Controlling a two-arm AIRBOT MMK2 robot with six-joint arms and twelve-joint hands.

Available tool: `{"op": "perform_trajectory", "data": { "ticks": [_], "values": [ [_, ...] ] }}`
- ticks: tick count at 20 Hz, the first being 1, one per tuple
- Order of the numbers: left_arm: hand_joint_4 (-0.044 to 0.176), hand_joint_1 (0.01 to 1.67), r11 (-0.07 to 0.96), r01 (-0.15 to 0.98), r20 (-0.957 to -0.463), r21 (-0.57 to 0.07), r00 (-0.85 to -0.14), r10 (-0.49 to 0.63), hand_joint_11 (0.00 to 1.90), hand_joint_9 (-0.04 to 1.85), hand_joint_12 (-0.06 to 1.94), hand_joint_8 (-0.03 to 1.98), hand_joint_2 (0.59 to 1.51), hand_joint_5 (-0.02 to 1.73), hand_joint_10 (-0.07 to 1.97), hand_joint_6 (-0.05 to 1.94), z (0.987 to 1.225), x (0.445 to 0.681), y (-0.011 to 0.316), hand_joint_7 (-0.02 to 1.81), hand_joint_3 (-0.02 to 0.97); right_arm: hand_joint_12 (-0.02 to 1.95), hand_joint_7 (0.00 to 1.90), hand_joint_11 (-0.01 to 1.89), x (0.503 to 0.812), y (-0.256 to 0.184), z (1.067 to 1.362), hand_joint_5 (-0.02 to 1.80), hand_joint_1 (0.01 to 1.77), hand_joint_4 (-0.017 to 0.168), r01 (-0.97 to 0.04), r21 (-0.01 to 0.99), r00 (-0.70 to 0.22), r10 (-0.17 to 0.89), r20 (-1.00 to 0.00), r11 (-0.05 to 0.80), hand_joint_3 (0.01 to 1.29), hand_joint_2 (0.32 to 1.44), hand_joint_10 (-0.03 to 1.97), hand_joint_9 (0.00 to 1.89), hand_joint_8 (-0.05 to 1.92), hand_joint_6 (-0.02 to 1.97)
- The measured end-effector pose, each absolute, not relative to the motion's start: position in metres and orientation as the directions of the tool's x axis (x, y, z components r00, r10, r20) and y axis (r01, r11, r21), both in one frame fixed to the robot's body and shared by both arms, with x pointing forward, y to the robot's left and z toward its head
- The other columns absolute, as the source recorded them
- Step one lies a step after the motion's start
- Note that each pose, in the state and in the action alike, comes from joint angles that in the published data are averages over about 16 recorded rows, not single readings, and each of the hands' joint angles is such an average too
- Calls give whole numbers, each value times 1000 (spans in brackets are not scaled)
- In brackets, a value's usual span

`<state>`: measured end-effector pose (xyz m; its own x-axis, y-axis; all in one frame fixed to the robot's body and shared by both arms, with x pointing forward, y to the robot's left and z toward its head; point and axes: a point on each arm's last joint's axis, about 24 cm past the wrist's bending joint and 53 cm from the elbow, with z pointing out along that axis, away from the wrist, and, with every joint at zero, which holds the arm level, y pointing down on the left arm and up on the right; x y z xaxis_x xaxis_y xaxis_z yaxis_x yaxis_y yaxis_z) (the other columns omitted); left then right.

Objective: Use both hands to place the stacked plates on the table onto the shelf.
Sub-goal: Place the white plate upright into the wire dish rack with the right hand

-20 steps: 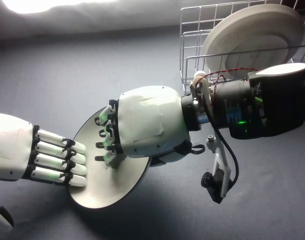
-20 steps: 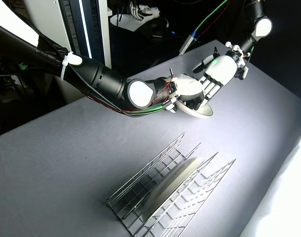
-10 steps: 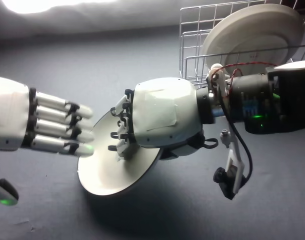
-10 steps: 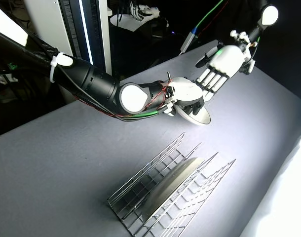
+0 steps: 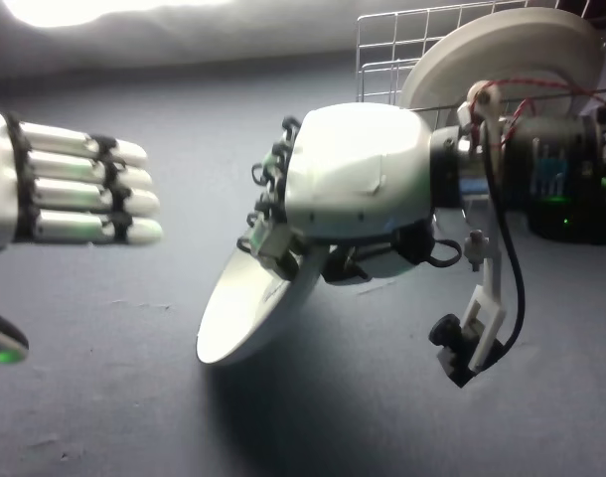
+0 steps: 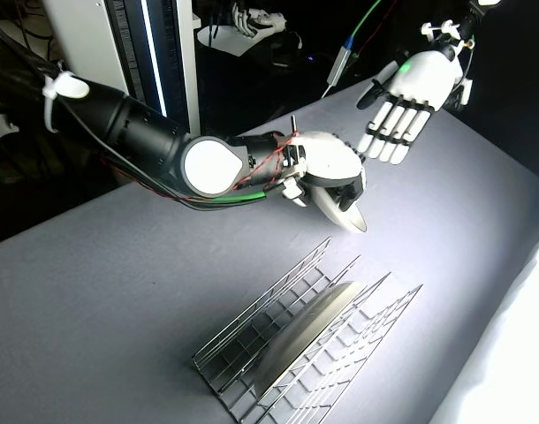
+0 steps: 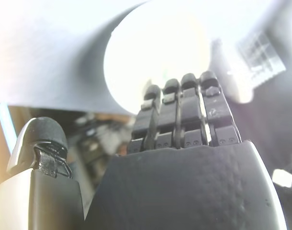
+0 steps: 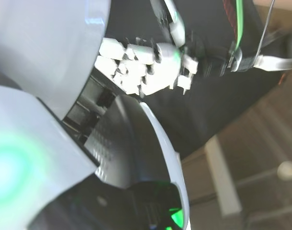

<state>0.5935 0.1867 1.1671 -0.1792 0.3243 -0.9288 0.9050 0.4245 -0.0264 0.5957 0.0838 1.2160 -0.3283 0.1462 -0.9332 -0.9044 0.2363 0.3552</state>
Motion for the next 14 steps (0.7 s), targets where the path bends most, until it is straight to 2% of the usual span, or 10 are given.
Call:
{"op": "perform_trajectory", "data": {
  "ticks": [6,14],
  "values": [
    [2,13,524,850,-923,52,-160,351,14,20,8,7,1141,18,19,15,1170,611,208,14,19,1030,1103,815,603,68,1248,993,1350,-6,-837,494,-428,282,-859,236,15,951,906,1078,712,803],
    [2,13,555,820,-895,143,-133,426,14,19,7,8,1137,21,18,15,1164,621,224,18,15,1070,1130,796,620,47,1287,990,1366,-6,-696,692,-556,466,-688,190,14,950,939,1065,713,881]
  ]
}}
